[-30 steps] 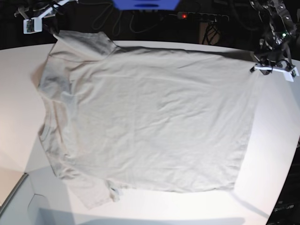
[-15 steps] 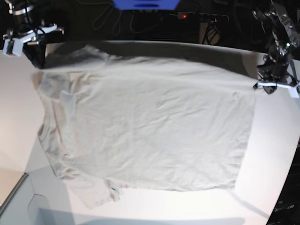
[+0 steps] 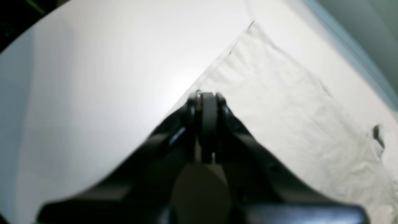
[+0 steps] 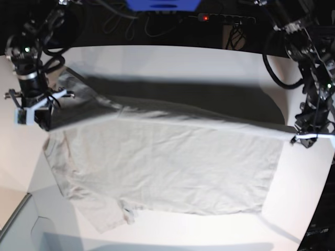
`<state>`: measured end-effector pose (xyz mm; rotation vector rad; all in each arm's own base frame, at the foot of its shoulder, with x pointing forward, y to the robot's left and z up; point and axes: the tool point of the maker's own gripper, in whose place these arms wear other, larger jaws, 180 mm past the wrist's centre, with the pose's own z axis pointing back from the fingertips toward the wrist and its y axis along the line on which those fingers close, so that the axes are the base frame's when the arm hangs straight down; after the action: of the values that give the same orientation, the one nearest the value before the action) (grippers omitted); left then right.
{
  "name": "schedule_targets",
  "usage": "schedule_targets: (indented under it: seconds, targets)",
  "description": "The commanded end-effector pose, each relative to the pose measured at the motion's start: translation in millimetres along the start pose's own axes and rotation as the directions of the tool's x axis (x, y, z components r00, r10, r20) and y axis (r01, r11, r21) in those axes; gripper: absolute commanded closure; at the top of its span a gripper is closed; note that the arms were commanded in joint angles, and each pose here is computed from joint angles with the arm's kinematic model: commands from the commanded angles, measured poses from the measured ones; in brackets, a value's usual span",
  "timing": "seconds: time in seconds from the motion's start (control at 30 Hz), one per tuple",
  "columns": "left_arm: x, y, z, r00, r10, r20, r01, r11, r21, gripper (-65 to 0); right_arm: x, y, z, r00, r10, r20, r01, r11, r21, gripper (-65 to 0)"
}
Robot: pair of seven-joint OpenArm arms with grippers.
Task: Layout the t-shirt on the table in an organized manner, then fold the t-shirt properly
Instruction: 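Grasp the t-shirt edge with both grippers and fold it over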
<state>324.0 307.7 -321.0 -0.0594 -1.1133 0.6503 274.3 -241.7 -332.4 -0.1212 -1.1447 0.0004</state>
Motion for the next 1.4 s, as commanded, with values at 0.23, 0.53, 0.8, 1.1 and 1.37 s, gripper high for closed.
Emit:
schedule_targets:
  seconds: [0.23,0.53,0.8,1.1,1.37]
  targets:
    - [-15,2,-35,0.996,0.072,-0.06,-0.071,0.997,0.01,-0.1,11,13,-53,1.0,-0.015,0.014,0.014,0.998,0.065,0.0]
    - [-19,-5,-63,0.991,0.0,-0.131,-0.001,1.0,-0.01,-0.1,27,17,-92,1.0,0.007,0.013,-0.009,0.994,0.111,0.0]
    - [-12,-10,-66,0.993,-0.006,-0.12,0.004,1.0,-0.02,-0.3,26,23,-117,0.999,-0.032,-0.016,0.034,0.988,0.151,0.0]
    - [-18,-6,-82,0.987,0.02,-0.162,-0.021,1.0,-0.001,-0.5,19,17,-128,0.998,-0.022,-0.055,0.031,0.987,0.159,0.0]
    - [-19,-12,-96,0.978,-0.012,-0.207,0.01,1.0,-0.012,-20.7,13,26,-131,0.988,0.121,-0.101,-0.102,0.979,0.177,-12.3]
